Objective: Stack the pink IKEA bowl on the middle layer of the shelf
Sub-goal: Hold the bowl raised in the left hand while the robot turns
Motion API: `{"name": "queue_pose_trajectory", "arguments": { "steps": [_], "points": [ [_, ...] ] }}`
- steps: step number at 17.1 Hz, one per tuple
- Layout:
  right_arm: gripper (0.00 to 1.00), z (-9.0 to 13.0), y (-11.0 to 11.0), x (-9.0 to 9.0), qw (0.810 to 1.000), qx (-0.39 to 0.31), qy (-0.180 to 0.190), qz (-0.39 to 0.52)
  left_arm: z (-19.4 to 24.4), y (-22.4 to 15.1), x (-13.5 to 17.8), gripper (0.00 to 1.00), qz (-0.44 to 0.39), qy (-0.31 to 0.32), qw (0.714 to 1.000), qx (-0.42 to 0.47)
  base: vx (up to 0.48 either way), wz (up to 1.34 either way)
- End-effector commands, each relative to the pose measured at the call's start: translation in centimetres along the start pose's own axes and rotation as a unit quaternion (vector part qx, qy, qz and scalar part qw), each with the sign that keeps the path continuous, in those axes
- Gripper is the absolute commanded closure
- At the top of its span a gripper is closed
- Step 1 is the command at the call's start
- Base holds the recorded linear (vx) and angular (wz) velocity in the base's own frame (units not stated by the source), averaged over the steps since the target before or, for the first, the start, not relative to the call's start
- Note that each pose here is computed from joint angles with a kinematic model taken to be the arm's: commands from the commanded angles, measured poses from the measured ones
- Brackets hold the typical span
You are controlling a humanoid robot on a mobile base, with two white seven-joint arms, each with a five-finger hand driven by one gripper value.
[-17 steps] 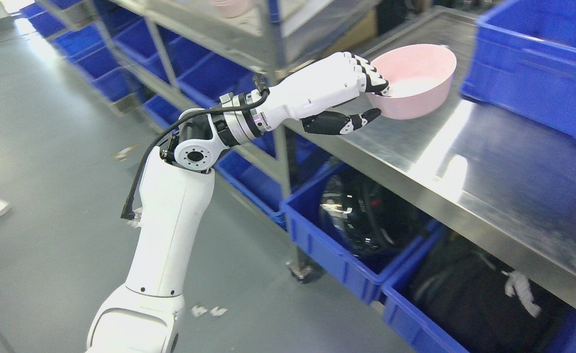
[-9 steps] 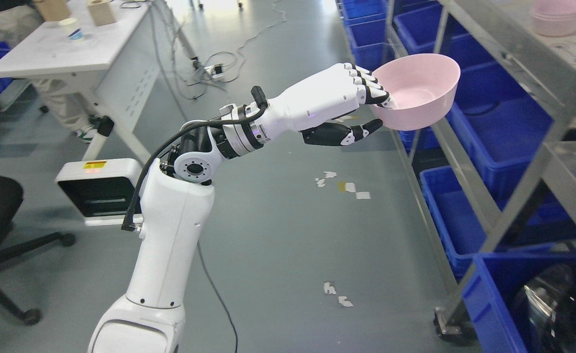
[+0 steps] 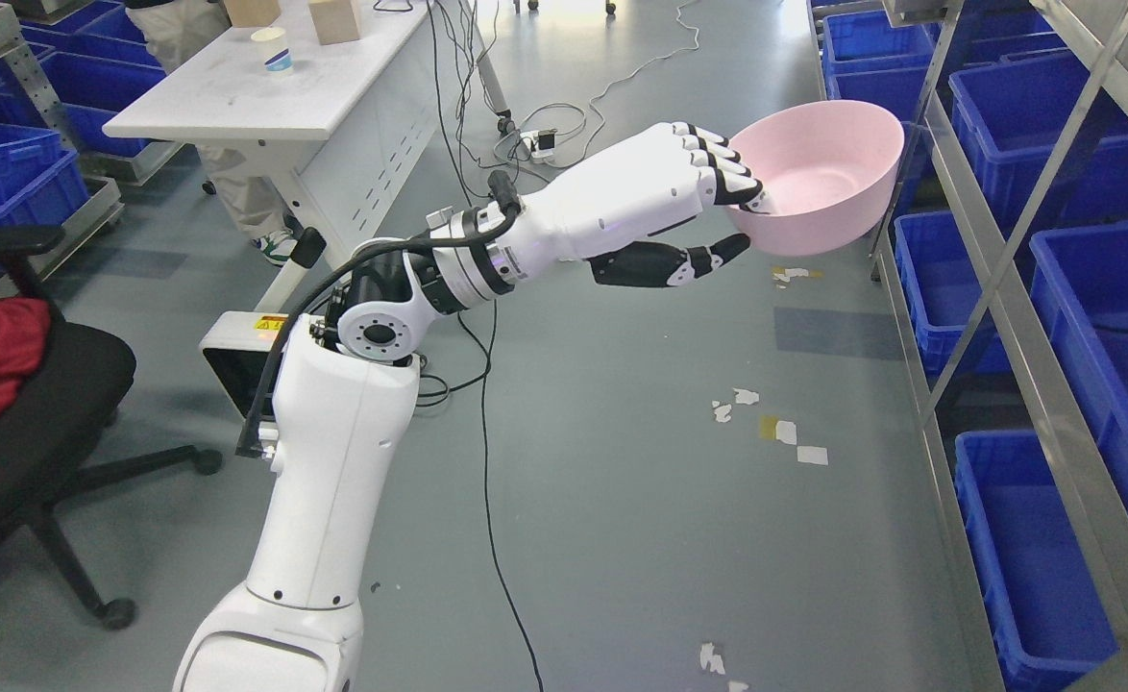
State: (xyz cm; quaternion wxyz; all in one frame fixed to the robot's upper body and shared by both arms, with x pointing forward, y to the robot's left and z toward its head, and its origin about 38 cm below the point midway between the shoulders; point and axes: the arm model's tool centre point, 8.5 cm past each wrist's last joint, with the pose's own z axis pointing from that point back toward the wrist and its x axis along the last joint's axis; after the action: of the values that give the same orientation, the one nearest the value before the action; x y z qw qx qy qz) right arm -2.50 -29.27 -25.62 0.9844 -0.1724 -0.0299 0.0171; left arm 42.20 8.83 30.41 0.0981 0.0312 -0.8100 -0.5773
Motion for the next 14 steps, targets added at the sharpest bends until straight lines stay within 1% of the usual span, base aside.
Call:
{"name": "queue_pose_trajectory", "arguments": {
  "steps": [1,5,9,11,14],
  "points": [
    [0.0,-0.32,-1.09,0.59,1.0,-0.008,-0.009,0.001,0.79,0.46,-0.2,0.97,-0.008,0.008,1.0,0.0,0.462,-0.11],
    [0.0,-0.32,-1.1,0.58,1.0,-0.009,-0.009,0.0,0.93,0.34,-0.31,0.97,-0.005,0.01,1.0,0.0,0.48,-0.07],
    [0.0,-0.32,-1.09,0.59,1.0,-0.008,-0.009,0.001,0.91,0.27,-0.32,0.97,-0.005,0.01,1.0,-0.001,0.551,-0.08],
    [0.0,-0.32,-1.09,0.58,1.0,-0.009,-0.009,0.001,0.95,0.18,-0.35,0.97,-0.003,0.011,1.0,-0.001,0.418,-0.06],
    [0.0,-0.32,-1.09,0.59,1.0,-0.008,-0.009,0.001,0.94,0.05,-0.42,0.97,-0.001,0.011,1.0,-0.002,0.562,-0.06]
  ]
}}
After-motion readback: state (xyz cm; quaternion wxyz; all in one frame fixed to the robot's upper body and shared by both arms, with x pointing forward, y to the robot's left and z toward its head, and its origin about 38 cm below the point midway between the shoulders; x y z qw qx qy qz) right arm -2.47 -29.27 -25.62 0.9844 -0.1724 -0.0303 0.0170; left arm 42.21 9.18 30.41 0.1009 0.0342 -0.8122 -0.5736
